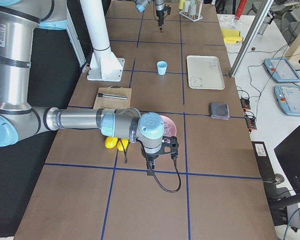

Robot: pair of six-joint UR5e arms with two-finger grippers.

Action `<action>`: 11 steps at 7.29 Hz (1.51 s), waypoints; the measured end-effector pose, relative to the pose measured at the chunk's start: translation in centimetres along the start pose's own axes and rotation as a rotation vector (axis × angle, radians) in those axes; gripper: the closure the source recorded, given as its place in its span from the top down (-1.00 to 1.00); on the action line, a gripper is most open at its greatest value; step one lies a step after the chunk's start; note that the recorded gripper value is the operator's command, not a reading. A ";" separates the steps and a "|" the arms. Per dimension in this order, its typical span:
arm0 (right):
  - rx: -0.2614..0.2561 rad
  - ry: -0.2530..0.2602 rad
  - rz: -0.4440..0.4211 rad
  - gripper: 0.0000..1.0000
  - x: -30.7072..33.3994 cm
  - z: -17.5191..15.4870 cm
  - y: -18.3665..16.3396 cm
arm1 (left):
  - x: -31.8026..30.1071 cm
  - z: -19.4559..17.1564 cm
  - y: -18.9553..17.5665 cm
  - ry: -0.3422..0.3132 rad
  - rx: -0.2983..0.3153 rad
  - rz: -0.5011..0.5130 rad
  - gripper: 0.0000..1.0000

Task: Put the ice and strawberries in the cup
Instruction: 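Lower the left gripper onto the red strawberry and grasp it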

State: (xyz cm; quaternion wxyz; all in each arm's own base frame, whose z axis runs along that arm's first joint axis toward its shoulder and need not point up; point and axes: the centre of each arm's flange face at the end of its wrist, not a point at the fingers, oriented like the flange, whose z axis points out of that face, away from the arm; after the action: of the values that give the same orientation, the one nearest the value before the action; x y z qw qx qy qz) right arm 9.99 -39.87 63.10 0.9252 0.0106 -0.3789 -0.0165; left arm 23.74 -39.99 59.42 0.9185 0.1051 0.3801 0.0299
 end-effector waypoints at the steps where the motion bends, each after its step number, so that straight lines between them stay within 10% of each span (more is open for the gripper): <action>1: 0.000 0.000 0.000 1.00 0.0 0.0 0.0 | -0.1 0.5 -0.1 0.001 0.000 -0.003 0.92; 6: 0.000 0.001 -0.001 1.00 0.0 0.0 0.1 | 0.1 1.3 -0.6 0.006 0.002 -0.002 0.89; 8: 0.001 0.002 -0.003 1.00 0.0 0.0 0.0 | 0.0 1.4 -0.6 0.005 0.001 -0.004 -0.81; 11: 0.005 0.002 -0.006 1.00 -0.2 -0.2 -0.1 | 0.1 1.3 -0.6 0.008 0.004 0.002 -0.93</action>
State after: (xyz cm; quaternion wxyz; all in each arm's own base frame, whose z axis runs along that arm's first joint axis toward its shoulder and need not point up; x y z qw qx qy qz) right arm 10.00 -39.96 62.83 0.9256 0.0142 -0.3778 -0.0185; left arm 24.71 -40.81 60.10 0.9167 0.1069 0.3838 0.0303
